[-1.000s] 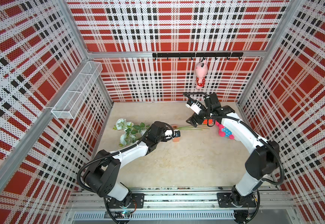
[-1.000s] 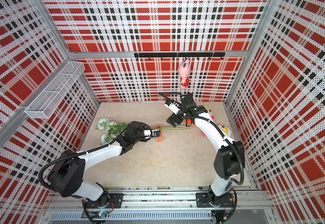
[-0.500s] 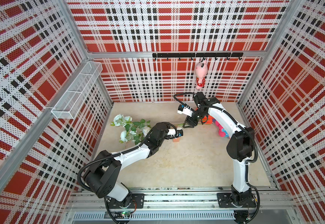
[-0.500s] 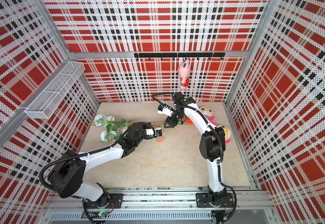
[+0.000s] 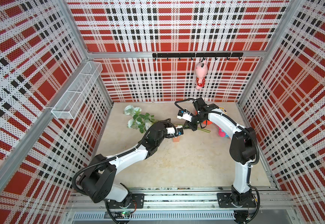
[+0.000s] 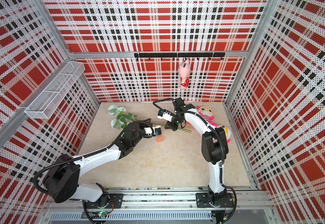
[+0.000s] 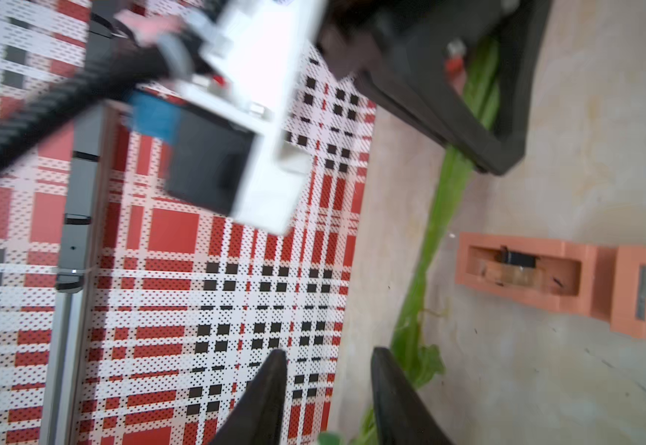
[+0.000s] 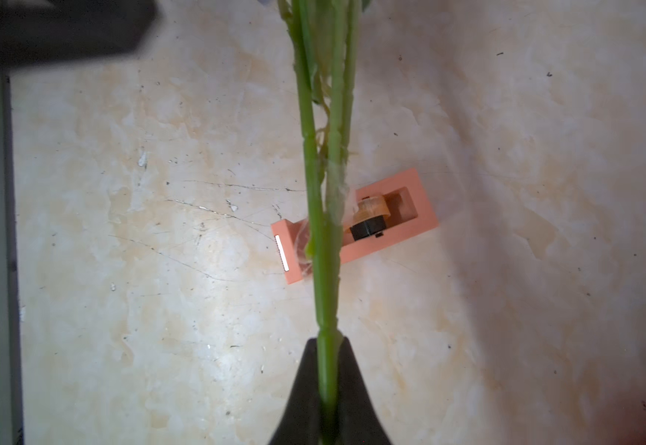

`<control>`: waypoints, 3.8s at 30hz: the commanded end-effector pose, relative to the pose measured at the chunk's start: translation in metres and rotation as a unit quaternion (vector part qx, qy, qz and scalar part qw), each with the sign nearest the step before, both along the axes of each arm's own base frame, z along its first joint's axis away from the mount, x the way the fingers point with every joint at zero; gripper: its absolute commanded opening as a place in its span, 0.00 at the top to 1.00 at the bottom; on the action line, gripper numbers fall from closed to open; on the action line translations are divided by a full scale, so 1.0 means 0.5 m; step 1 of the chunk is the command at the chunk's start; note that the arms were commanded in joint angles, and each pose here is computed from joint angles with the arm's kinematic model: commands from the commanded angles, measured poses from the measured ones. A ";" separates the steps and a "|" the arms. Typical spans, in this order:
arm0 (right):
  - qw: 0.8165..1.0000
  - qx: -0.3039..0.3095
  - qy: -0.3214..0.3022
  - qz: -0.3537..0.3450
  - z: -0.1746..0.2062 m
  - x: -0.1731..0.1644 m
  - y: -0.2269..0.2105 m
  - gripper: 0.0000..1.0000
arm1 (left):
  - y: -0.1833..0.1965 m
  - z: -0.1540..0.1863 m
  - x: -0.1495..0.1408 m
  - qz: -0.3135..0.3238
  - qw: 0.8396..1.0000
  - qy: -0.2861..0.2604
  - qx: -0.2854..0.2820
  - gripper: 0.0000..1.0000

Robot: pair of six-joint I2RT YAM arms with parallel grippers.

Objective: Wrap bouquets with tape
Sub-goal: Wrap the tape around the bouquet.

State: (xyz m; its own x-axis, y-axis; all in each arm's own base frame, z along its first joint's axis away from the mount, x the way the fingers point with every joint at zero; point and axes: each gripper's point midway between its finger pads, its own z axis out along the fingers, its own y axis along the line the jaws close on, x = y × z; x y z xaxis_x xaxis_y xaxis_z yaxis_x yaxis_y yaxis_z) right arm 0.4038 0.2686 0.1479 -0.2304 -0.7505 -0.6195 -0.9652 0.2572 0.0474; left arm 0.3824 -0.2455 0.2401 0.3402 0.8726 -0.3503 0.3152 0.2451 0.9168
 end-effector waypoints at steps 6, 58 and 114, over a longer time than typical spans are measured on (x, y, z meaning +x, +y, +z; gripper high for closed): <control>0.987 0.047 -0.145 0.053 0.086 0.024 0.016 1.00 | 0.067 0.178 -0.075 -0.120 0.972 -0.037 -0.198 0.48; 0.744 -0.028 -0.651 0.150 0.095 -0.021 0.028 0.99 | 0.015 -0.091 0.035 -0.121 0.945 0.304 -0.027 0.81; 0.998 0.057 0.041 -0.002 0.163 -0.041 -0.017 0.21 | -0.024 0.004 -0.016 -0.033 0.995 -0.071 0.068 1.00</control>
